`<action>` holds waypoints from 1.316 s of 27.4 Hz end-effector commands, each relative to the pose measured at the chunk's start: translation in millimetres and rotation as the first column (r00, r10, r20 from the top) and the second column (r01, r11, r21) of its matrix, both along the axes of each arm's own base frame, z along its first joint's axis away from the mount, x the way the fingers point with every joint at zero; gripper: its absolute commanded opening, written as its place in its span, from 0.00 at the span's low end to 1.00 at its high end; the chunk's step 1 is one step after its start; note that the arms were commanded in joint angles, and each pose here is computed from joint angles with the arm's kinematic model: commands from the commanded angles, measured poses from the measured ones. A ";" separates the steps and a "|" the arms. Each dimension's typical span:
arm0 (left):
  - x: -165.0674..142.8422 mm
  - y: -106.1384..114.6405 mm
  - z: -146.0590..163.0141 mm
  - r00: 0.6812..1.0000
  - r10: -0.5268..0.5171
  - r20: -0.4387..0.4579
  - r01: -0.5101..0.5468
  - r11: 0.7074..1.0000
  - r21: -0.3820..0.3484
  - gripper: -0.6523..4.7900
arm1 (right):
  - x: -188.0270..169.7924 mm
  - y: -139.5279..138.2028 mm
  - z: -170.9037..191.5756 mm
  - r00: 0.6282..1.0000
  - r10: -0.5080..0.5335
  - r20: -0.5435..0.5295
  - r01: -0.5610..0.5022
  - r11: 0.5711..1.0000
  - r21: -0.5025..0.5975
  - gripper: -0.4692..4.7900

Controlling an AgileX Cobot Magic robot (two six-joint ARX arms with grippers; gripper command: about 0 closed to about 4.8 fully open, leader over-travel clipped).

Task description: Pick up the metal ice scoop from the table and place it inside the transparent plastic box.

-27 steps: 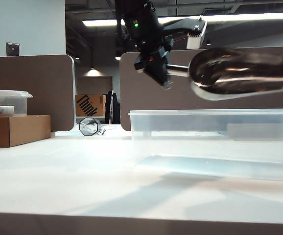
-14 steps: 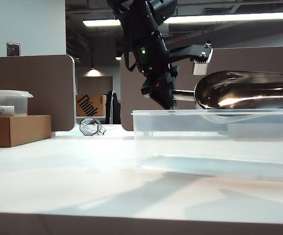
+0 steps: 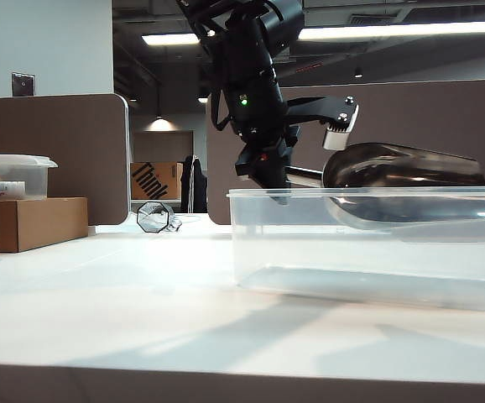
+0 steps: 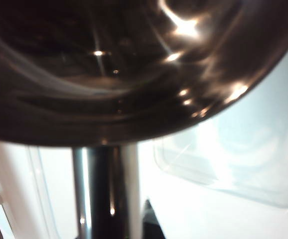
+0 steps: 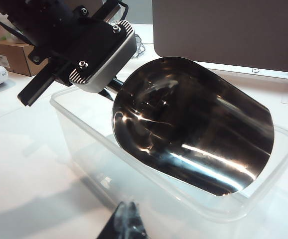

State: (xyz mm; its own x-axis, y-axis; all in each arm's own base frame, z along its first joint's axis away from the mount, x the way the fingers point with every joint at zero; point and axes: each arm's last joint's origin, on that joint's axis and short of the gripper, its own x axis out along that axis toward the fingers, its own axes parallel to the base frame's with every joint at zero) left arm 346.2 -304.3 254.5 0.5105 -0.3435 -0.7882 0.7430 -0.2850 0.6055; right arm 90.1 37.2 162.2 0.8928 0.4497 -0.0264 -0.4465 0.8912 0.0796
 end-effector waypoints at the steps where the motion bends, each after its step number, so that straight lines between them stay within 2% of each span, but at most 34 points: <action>1: 0.1 -3.0 6.6 1.000 -0.006 0.030 0.008 0.999 -0.038 0.20 | 0.0 0.2 1.1 1.000 0.002 0.009 -0.002 1.000 0.002 0.09; 3: 0.8 -3.7 7.5 0.999 -0.005 0.040 0.007 0.999 -0.049 0.28 | 0.0 0.2 1.1 1.000 0.002 0.009 -0.002 1.000 0.002 0.09; 6: 1.2 -4.0 7.9 0.999 -0.002 0.045 0.005 0.999 -0.054 0.33 | -0.1 0.2 1.1 1.000 0.003 0.009 -0.003 1.000 0.002 0.09; 13: 1.0 -3.9 8.6 0.999 0.002 0.045 0.001 0.998 -0.057 0.36 | -0.1 0.2 1.1 1.000 0.003 0.010 -0.003 1.000 0.002 0.09; 20: 1.0 -2.8 12.7 0.988 0.133 0.076 -0.131 0.991 -0.039 0.51 | -0.1 0.2 1.1 1.000 0.003 0.010 -0.003 1.000 0.002 0.09; 24: -0.6 2.4 10.8 0.977 0.189 0.102 -0.194 0.980 0.048 0.52 | -0.1 0.2 1.1 1.000 0.003 0.010 -0.003 1.000 0.002 0.09; 27: -2.1 5.9 9.4 0.961 0.251 0.113 -0.262 0.961 0.089 0.52 | -0.1 0.3 1.1 1.000 0.003 0.010 -0.003 1.000 0.002 0.09; 33: -2.8 10.9 12.8 0.902 0.404 0.151 -0.417 0.906 0.069 0.50 | -0.1 0.3 1.1 1.000 0.004 0.010 -0.004 1.000 0.002 0.09; 36: -5.7 13.8 20.3 0.894 0.423 0.149 -0.434 0.899 0.051 0.46 | -0.2 0.4 1.1 1.000 0.005 0.010 -0.005 1.000 0.002 0.09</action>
State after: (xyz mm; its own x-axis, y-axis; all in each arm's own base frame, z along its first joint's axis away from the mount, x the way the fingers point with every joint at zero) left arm 342.8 -293.9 263.1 0.6759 -0.0085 -0.7369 0.7361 -0.0413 0.6756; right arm 90.0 37.4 162.0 0.8919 0.4514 -0.0267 -0.4482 0.8904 0.0796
